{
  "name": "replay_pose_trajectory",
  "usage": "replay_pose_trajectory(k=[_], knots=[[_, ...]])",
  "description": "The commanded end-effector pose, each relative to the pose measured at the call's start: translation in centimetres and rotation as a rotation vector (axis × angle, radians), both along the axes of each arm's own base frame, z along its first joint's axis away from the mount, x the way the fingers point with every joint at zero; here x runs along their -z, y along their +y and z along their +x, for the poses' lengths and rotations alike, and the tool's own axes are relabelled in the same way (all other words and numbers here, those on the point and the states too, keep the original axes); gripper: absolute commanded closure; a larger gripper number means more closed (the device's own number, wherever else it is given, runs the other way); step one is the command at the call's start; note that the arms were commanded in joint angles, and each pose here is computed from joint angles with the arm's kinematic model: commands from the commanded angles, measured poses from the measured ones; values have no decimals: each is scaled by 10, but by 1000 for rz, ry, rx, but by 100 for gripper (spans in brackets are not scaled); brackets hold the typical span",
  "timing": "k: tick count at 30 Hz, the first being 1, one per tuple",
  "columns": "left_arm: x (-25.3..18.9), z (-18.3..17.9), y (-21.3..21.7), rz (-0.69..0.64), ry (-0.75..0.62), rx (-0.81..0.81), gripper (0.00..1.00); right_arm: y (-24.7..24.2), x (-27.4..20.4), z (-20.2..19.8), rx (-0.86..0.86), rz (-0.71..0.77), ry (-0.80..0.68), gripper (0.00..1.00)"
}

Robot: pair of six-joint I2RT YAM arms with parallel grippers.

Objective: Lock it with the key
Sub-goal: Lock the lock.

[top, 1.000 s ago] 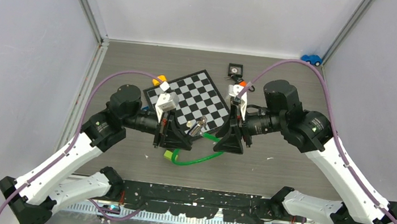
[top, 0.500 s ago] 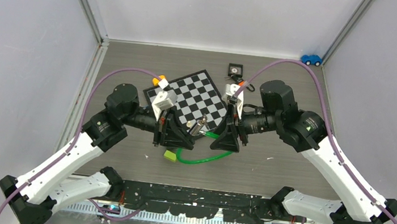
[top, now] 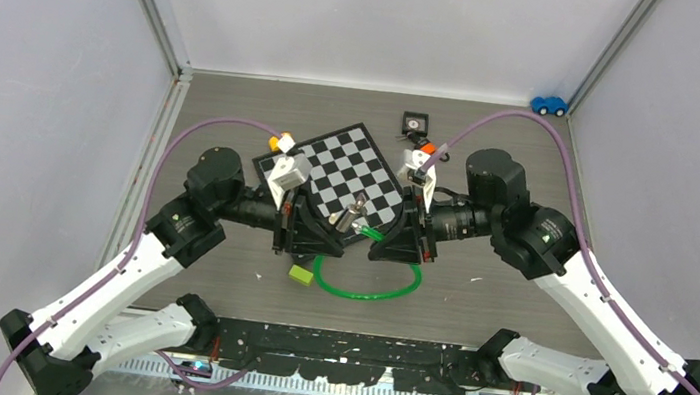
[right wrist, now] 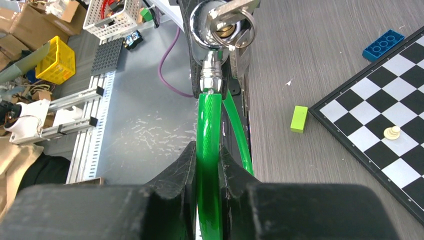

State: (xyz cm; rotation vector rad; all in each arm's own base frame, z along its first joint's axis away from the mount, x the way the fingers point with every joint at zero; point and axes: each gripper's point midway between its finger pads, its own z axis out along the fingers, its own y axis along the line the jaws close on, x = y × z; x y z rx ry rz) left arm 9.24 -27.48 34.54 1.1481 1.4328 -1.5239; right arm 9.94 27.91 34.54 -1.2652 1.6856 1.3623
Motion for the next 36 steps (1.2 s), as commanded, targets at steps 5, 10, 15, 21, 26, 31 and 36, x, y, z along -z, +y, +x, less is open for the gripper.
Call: replay_pose_trajectory(k=[5, 10, 15, 21, 26, 31, 36], knots=[[-16, 8, -8, -59, -75, 0, 100, 9, -23, 10, 62, 112, -24, 100], [-14, 8, -12, -47, -64, 25, 100, 14, -24, 15, 72, 113, -40, 100], [-3, 10, -19, -2, -88, 11, 100, 22, -19, 18, 61, 85, -45, 100], [6, 18, -16, 33, -174, -54, 100, 19, -7, 28, 108, 36, -84, 86], [8, 24, -14, 42, -216, -86, 100, 14, -2, 25, 98, 2, -94, 64], [6, 24, -15, 27, -227, -84, 100, 6, 2, 24, 102, -38, -122, 51], [9, 25, -14, 27, -233, -97, 100, -13, 6, 22, 139, -101, -170, 43]])
